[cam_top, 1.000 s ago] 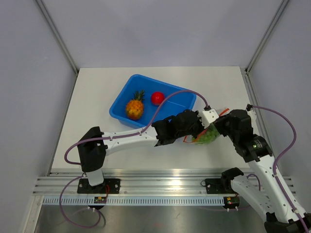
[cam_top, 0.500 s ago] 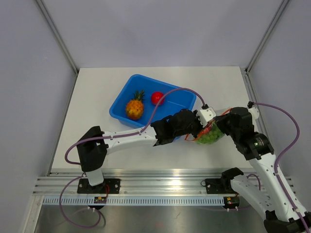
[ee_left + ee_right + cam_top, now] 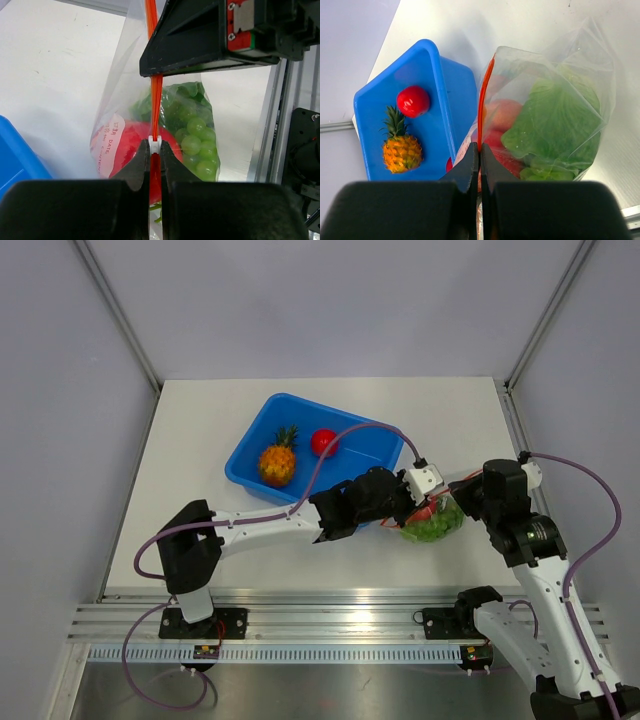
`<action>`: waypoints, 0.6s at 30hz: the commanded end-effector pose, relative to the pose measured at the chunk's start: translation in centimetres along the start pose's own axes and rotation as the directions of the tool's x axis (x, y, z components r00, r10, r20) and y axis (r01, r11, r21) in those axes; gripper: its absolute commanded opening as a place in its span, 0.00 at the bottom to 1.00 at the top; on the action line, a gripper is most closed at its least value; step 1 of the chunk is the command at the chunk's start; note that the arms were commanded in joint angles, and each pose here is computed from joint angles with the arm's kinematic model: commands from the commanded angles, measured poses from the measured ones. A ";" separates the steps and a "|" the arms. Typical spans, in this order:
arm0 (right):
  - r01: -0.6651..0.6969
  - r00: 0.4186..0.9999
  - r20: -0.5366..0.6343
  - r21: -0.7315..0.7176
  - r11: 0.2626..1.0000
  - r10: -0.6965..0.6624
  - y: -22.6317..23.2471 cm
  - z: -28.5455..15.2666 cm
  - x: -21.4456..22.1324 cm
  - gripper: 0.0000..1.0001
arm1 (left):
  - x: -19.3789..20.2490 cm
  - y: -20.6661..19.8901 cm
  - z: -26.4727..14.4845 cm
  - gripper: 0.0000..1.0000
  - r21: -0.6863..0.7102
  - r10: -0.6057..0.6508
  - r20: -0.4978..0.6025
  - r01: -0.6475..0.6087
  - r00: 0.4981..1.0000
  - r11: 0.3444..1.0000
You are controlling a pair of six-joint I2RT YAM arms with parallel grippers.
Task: Place the food in the zip-top bag and seal the zipper
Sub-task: Zip the zipper food storage bag at the center of the board.
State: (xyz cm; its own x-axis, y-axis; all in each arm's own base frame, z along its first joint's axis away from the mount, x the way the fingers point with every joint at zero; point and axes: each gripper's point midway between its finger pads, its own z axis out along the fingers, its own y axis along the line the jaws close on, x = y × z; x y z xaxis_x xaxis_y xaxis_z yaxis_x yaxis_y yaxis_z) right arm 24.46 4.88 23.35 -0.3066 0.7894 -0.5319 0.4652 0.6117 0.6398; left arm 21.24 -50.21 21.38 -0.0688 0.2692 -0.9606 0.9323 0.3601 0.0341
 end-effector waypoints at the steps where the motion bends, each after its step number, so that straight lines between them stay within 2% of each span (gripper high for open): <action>1: -0.049 0.966 0.252 -0.052 0.997 0.061 2.1 -1.4 -6.5 0.00 | 2.7 0.2 -2.0 0.00 0.001 -0.019 -0.108 0.020 0.994 1.000; 13: -0.055 0.973 0.220 -0.072 0.996 0.070 2.3 -0.8 -5.8 0.00 | 2.9 0.0 -1.5 0.00 0.020 -0.017 -0.121 0.020 0.992 1.000; 18: -0.048 0.966 0.251 -0.056 0.997 0.060 2.1 -1.4 -6.6 0.00 | 2.9 0.0 -1.6 0.00 0.023 -0.011 -0.129 0.014 0.992 1.000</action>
State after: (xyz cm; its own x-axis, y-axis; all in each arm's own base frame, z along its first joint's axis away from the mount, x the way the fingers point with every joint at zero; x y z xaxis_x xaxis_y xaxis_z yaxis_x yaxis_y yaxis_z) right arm 24.44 4.47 23.23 -0.3048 0.7904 -0.5314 0.4735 0.6099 0.6355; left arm 20.90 -49.89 20.69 -0.0805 0.2858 -0.9549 0.9383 0.3449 0.0241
